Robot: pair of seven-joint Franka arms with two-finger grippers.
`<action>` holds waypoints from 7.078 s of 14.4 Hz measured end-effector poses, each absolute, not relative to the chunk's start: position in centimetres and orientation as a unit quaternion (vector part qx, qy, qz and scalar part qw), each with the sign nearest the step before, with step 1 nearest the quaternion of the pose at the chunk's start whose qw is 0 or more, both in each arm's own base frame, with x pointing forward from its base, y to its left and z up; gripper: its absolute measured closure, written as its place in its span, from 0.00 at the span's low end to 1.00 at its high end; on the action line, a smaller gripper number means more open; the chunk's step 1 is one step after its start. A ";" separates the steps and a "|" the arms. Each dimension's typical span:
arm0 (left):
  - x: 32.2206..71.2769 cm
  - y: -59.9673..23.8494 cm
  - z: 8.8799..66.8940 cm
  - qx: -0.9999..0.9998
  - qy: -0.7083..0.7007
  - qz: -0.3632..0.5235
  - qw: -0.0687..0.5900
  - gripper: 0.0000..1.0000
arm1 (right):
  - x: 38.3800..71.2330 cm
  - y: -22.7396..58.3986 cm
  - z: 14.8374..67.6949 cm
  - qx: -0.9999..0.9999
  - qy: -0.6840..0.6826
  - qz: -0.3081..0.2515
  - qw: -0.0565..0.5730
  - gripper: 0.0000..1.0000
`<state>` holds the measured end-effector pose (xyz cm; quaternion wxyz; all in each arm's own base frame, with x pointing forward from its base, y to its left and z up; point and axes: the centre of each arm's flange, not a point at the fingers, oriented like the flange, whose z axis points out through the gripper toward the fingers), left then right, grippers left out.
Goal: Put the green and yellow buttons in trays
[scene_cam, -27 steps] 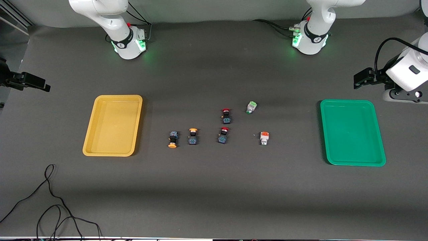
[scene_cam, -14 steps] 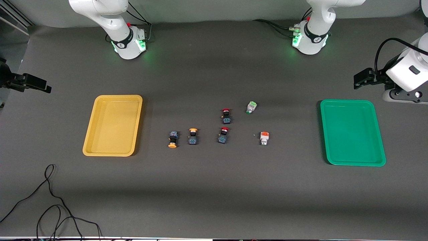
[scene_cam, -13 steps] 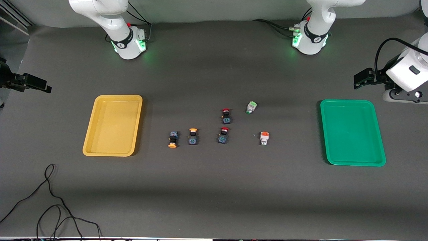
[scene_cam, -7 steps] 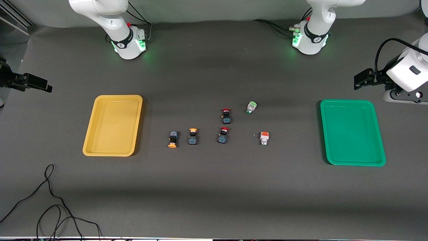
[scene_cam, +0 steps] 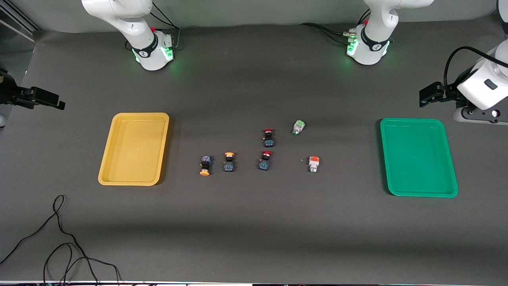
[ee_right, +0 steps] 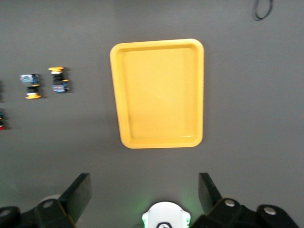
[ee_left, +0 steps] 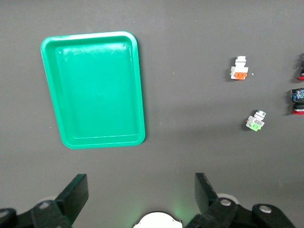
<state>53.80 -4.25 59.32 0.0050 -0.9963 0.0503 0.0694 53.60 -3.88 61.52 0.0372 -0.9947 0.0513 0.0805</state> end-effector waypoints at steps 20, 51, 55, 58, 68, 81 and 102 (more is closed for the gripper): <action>40.0 -33.0 41.9 -0.976 0.216 0.018 -0.028 0.00 | 55.9 25.4 32.3 -0.996 0.075 0.045 0.008 0.01; 46.4 -33.7 31.1 -0.999 0.043 0.020 0.016 0.60 | 58.3 10.1 34.4 -0.995 0.072 0.067 -0.017 0.56; 50.0 -22.9 37.9 -0.997 0.008 0.073 0.001 0.60 | 55.3 5.6 27.0 -0.997 0.050 0.057 -0.020 0.56; 52.4 -9.3 40.7 -0.995 -0.010 0.095 -0.001 0.60 | 52.9 5.1 22.1 -0.998 0.048 0.039 -0.031 0.56; 54.8 5.0 22.9 -0.999 0.007 0.037 0.006 0.60 | 54.1 6.5 25.9 -0.997 0.042 0.061 -0.019 0.04; 60.4 5.3 34.5 -0.997 0.010 0.068 0.039 0.00 | 60.3 34.0 31.4 -0.991 0.116 0.061 0.029 0.00; 55.3 -29.3 17.4 -0.994 0.103 0.025 0.003 0.07 | 58.0 39.1 16.2 -0.995 0.095 0.026 -0.004 0.12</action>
